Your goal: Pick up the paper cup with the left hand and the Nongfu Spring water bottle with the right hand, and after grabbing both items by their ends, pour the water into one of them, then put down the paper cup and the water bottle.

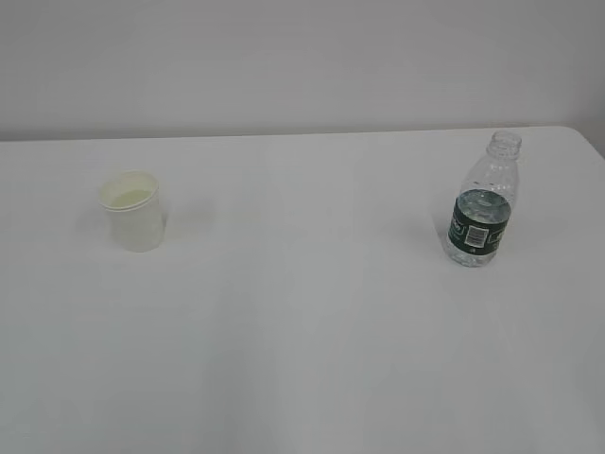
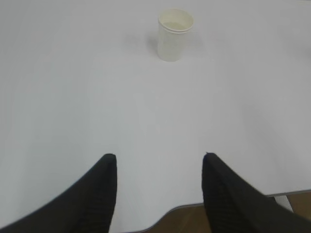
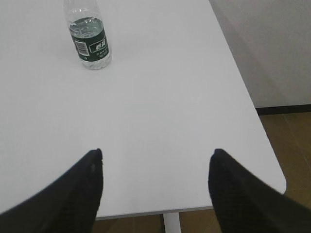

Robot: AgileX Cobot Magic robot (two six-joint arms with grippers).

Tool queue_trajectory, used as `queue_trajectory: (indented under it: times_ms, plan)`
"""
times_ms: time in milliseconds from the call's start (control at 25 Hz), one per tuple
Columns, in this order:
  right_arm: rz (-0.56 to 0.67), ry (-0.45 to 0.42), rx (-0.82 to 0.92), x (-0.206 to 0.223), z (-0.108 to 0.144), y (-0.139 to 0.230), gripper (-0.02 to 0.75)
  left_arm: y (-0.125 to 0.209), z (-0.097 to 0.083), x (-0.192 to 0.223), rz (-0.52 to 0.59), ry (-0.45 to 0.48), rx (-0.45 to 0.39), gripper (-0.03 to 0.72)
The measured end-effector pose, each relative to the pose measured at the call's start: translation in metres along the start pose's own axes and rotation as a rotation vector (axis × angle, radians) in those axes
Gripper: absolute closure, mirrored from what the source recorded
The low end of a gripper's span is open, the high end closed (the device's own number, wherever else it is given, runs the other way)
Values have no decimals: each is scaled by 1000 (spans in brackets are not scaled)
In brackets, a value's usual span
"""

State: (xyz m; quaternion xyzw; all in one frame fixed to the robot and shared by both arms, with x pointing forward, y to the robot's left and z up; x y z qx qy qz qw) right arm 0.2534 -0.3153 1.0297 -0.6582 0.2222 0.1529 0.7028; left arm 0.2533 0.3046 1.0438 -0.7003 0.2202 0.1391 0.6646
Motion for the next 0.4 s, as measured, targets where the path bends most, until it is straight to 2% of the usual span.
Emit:
queue_trajectory:
  times_ms: [400]
  plan:
    - [0,0,0,0,0,0,220,0,0,0,0,0,0,291]
Point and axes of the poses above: a point on each arm's last joint axis where the gripper is mounted, x pointing out along that axis toward the gripper, z along the wrist's bending axis when the last joint is at zero, y = z × x, the point moved 3 cm from there along x, pointing out along that axis toward the gripper, and after that the axes turned 5 degrees about x, right-handed, at the moved point
